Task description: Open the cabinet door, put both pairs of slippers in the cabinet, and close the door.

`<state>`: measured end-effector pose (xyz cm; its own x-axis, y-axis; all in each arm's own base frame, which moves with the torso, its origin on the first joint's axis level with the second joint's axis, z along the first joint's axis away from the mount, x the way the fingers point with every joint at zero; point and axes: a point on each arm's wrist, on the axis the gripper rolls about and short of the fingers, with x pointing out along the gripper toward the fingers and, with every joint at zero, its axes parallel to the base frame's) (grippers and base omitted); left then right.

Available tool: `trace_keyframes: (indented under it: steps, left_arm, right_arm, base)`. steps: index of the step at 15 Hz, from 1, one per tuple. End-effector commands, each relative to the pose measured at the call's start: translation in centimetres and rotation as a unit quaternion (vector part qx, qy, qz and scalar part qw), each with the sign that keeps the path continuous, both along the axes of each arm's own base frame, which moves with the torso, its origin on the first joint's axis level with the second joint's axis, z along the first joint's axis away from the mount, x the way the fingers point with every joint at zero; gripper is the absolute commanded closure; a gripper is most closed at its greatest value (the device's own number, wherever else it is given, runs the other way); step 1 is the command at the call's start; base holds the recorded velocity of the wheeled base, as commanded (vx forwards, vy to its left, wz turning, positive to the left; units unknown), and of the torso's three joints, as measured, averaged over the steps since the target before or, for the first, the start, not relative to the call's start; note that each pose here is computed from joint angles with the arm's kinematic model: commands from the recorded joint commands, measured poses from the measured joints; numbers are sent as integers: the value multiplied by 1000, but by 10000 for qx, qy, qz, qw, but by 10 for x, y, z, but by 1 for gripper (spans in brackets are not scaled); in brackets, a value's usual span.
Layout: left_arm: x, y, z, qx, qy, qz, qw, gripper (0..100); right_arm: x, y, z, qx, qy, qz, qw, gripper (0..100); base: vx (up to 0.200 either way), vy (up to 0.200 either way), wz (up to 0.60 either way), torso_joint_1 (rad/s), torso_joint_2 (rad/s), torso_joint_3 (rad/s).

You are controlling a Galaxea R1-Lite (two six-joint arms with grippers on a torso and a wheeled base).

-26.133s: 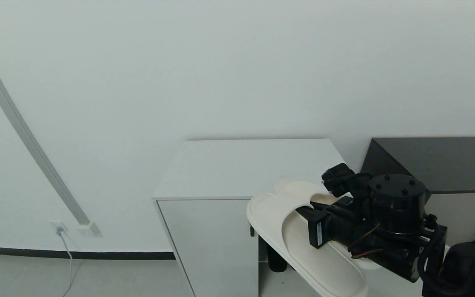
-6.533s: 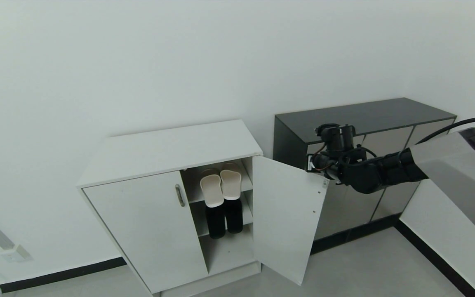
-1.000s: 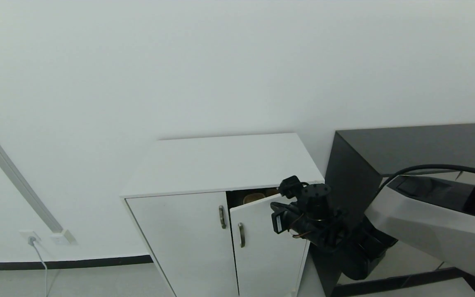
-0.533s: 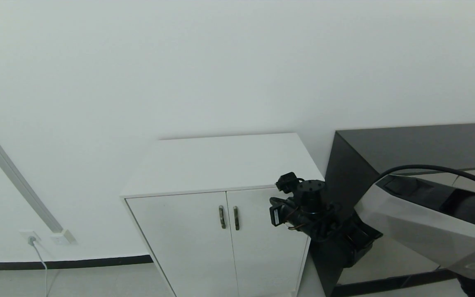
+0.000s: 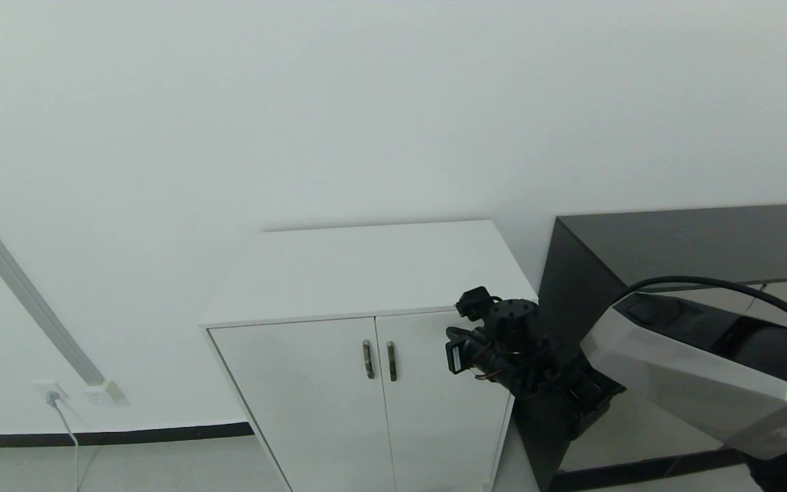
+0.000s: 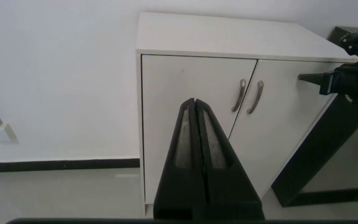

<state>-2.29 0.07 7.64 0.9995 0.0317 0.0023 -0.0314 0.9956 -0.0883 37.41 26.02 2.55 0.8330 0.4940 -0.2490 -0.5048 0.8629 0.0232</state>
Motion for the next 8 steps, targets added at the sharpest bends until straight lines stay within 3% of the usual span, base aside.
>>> trace_keyframes:
  steps: [1, 8]
  left_arm:
    - [0, 0, 0, -3, 4, 3, 10000, 100]
    - [0, 0, 0, -3, 4, 3, 10000, 100]
  right_arm:
    - [1, 1, 0, 11, -16, 4, 10000, 100]
    - [10, 2, -1, -6, 10, -42, 10000, 100]
  base:
    - [0, 0, 0, 0, 0, 0]
    - [0, 0, 0, 0, 0, 0]
